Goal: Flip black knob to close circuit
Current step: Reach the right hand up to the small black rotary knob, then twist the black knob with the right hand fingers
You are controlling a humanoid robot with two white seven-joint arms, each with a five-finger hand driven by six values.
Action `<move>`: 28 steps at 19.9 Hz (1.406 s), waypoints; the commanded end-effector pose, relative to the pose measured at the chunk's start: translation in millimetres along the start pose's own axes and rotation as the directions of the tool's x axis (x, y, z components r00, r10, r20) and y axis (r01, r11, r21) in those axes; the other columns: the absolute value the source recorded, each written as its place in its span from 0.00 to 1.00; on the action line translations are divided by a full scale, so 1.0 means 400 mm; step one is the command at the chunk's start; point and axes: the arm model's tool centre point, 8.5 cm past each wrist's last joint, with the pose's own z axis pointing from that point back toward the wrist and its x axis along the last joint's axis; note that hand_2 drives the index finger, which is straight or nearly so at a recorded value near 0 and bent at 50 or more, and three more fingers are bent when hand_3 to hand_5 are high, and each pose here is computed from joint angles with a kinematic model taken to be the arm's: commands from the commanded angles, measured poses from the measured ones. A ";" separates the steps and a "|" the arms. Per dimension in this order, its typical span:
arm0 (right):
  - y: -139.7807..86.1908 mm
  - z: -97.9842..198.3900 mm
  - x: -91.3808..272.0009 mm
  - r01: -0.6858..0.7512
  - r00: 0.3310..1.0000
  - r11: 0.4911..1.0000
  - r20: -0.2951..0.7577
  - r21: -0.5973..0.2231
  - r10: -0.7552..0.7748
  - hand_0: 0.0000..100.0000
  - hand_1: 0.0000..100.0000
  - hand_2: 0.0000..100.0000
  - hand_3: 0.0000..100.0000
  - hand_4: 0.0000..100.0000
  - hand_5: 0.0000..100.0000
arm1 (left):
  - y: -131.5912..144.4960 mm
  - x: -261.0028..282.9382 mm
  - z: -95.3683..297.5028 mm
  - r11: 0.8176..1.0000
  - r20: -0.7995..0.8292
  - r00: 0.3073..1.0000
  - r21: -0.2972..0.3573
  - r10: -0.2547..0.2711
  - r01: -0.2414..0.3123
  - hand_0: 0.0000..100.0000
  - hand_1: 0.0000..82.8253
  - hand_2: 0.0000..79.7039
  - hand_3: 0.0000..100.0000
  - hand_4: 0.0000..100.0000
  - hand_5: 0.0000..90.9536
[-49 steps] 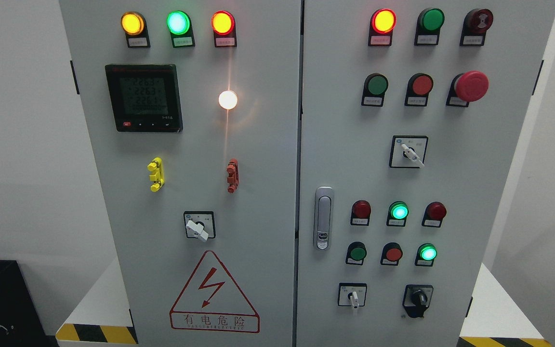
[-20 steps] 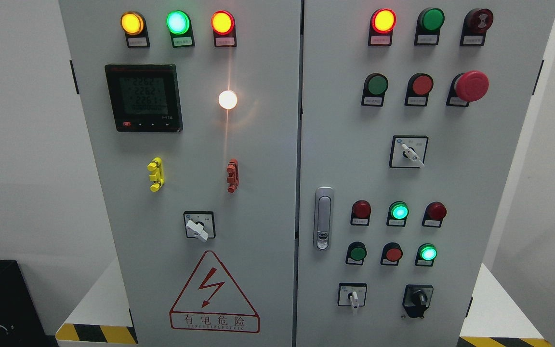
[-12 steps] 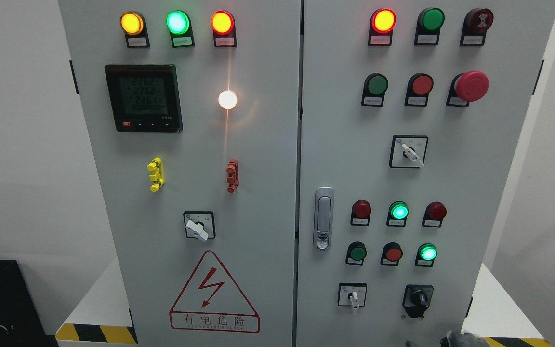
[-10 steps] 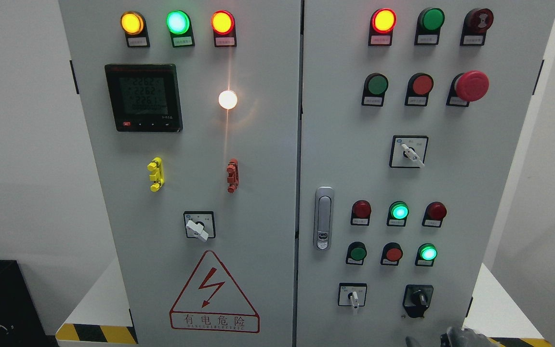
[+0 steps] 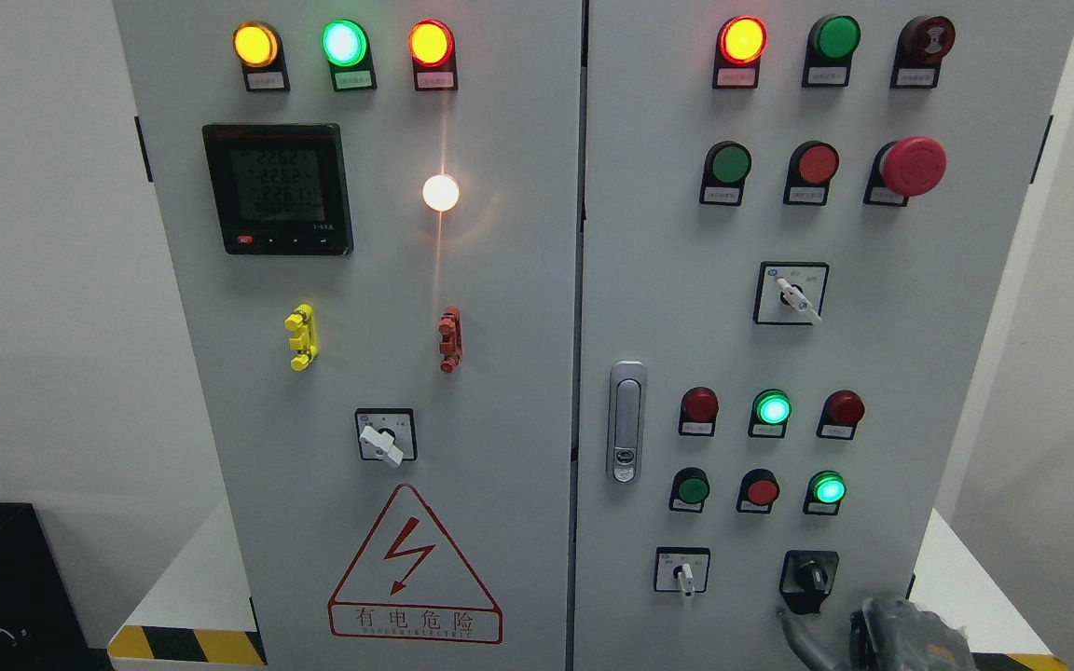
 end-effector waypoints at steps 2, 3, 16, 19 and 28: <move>-0.016 -0.003 0.008 0.007 1.000 1.000 -0.009 -0.014 -0.007 0.00 0.00 0.91 1.00 0.94 0.96 | 0.000 0.000 0.000 1.000 0.000 1.000 0.001 0.000 0.000 0.12 0.67 0.00 0.00 0.00 0.00; -0.015 -0.003 0.009 0.005 1.000 1.000 -0.008 -0.014 -0.005 0.00 0.00 0.91 1.00 0.94 0.96 | 0.000 0.000 0.000 1.000 0.000 1.000 0.001 0.000 0.000 0.12 0.67 0.00 0.00 0.00 0.00; -0.024 -0.009 0.006 0.004 0.999 0.999 -0.041 -0.033 -0.005 0.00 0.00 0.89 1.00 0.94 0.97 | 0.000 0.000 0.000 1.000 0.000 1.000 0.001 0.000 0.000 0.12 0.67 0.00 0.00 0.00 0.00; -0.023 -0.010 -0.002 0.006 0.999 0.999 -0.049 -0.031 -0.008 0.00 0.00 0.88 1.00 0.94 0.97 | 0.000 0.000 0.000 1.000 0.000 1.000 0.001 0.000 0.000 0.12 0.67 0.00 0.00 0.00 0.00; -0.015 -0.013 -0.017 0.008 0.998 1.000 -0.064 -0.023 -0.009 0.00 0.00 0.87 1.00 0.93 0.96 | 0.000 0.000 0.000 1.000 0.000 1.000 0.001 0.000 0.000 0.12 0.67 0.00 0.00 0.00 0.00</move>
